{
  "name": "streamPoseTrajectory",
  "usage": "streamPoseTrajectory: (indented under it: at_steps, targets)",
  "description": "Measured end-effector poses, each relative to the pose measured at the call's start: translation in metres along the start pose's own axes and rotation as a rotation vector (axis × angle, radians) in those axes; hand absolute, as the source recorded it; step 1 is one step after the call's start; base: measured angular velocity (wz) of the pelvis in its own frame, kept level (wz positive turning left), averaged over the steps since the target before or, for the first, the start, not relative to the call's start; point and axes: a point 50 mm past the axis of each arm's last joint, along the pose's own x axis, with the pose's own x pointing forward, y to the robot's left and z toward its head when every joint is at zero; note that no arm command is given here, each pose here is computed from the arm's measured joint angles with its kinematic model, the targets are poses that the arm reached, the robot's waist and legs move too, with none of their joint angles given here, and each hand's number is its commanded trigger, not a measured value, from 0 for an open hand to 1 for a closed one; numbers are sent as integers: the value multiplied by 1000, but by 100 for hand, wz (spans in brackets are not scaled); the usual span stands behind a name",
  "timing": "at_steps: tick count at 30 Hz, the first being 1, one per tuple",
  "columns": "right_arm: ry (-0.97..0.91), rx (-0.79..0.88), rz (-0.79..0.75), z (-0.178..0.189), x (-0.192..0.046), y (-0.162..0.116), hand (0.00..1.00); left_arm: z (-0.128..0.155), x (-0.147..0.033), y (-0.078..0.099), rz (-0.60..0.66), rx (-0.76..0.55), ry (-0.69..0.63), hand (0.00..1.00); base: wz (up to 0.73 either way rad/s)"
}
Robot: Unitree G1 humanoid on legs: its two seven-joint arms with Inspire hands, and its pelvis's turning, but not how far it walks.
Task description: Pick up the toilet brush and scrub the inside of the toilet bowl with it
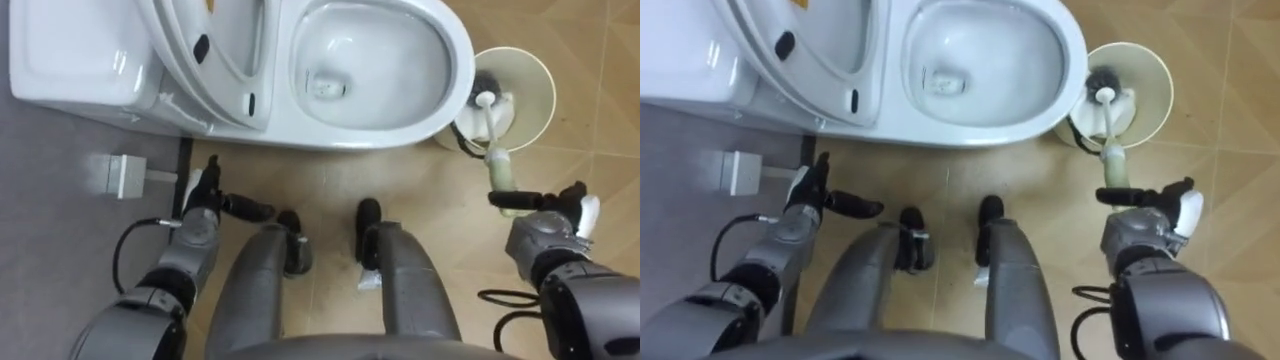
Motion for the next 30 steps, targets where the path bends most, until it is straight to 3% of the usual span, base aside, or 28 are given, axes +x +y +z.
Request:
streamPoseTrajectory:
  at_steps: [11, 30]
  targets:
    - [-77, 23, -28, 38, 11, -16, 0, 49, -4, -7, -49, 48, -223, 0, 3]
    - [-173, -17, 19, 57, 5, -4, 0, 46, -11, -10, -117, 138, -261, 0, 5]
